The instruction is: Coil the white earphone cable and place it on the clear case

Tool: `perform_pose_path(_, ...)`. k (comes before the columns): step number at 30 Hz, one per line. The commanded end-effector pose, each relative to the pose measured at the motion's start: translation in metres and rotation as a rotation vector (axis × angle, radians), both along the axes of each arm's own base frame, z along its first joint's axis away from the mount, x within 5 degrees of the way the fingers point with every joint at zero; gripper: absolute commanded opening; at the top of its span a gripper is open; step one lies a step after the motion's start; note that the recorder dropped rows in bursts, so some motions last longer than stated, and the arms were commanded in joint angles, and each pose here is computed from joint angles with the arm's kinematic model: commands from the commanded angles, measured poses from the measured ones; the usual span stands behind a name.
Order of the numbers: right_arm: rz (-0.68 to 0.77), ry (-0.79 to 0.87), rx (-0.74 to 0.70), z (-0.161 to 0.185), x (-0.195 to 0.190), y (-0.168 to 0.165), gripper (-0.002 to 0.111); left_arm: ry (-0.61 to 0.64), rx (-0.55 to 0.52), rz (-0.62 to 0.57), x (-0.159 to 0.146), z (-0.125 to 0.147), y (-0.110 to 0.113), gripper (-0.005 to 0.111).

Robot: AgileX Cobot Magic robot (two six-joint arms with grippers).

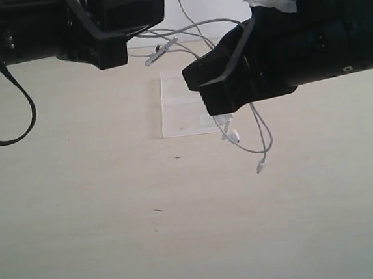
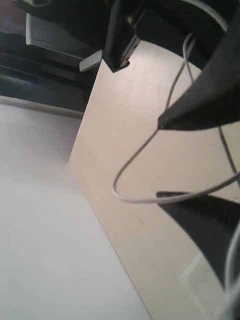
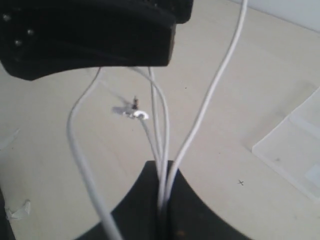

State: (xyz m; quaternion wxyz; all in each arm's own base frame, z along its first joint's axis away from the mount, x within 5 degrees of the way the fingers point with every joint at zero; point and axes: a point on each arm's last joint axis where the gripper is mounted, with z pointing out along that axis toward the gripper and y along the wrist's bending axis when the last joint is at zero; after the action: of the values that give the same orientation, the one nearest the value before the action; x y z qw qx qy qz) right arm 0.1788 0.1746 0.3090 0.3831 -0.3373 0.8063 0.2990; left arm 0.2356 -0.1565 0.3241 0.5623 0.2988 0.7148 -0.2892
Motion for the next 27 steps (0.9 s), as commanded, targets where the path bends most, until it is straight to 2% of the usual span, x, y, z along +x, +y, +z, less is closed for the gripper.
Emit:
perform_pose_path(1, 0.015, 0.011, -0.005, 0.001, -0.003, 0.0, 0.0, 0.043, -0.03, 0.015, -0.001, -0.001, 0.002, 0.065)
perform_pose_path(5, 0.033, 0.019, -0.024, 0.0, -0.005, -0.001, 0.0, 0.066, -0.054, -0.019, -0.004, 0.0, 0.0, 0.074)
perform_pose_path(13, 0.039, 0.085, -0.14, -0.014, -0.004, -0.003, 0.0, 0.078, -0.094, -0.03, -0.007, 0.004, -0.001, 0.075)
perform_pose_path(27, 0.12, 0.161, -0.228, -0.024, -0.011, -0.005, 0.0, 0.034, -0.14, 0.0, -0.008, 0.023, 0.003, 0.075)
